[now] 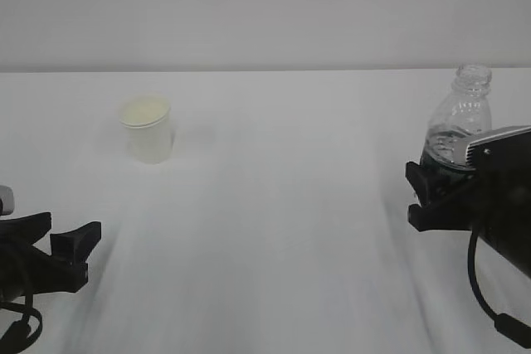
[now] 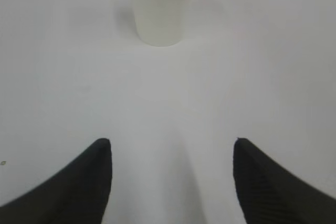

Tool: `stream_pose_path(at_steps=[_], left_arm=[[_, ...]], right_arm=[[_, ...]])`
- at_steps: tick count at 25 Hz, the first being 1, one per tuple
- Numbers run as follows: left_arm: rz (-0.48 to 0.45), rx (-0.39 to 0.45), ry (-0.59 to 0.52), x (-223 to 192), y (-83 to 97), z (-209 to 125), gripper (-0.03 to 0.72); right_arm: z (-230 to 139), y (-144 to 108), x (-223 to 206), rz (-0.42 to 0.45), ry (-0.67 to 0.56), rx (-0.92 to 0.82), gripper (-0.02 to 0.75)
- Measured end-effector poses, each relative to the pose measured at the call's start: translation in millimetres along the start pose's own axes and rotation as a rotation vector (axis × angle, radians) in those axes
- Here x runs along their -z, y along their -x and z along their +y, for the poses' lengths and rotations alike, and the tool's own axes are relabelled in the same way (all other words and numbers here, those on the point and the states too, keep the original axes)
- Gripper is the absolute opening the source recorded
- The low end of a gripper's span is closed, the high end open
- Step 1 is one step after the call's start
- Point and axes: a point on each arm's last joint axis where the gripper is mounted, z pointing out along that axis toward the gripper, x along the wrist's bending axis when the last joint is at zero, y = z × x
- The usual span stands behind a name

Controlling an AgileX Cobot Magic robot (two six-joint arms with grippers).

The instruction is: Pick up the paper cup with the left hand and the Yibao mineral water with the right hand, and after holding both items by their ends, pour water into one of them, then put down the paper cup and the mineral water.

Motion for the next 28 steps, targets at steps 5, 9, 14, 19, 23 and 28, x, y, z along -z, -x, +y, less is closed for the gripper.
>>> stream_pose_path(at_steps=[5, 9, 14, 19, 23, 28], left_arm=[[0.0, 0.0, 0.0, 0.0, 0.0, 0.0, 0.519], [0.0, 0.0, 0.0, 0.0, 0.0, 0.0, 0.519], [0.0, 0.0, 0.0, 0.0, 0.0, 0.0, 0.519], [0.0, 0.0, 0.0, 0.0, 0.0, 0.0, 0.519], [0.0, 0.0, 0.0, 0.0, 0.0, 0.0, 0.518], [0.0, 0.0, 0.0, 0.0, 0.0, 0.0, 0.518]], right_arm=[[8.6, -2.8, 16.1, 0.042, 0.034, 0.016, 0.436], [13.9, -6.2, 26.1, 0.086, 0.059, 0.013, 0.436], [15.9, -11.0, 36.2, 0.144, 0.074, 0.027, 0.436], [19.9, -15.2, 42.6, 0.195, 0.093, 0.014, 0.436], [24.0, -18.1, 45.7, 0.232, 0.111, 0.006, 0.436], [25.6, -20.1, 47.0, 0.254, 0.119, 0.012, 0.435]])
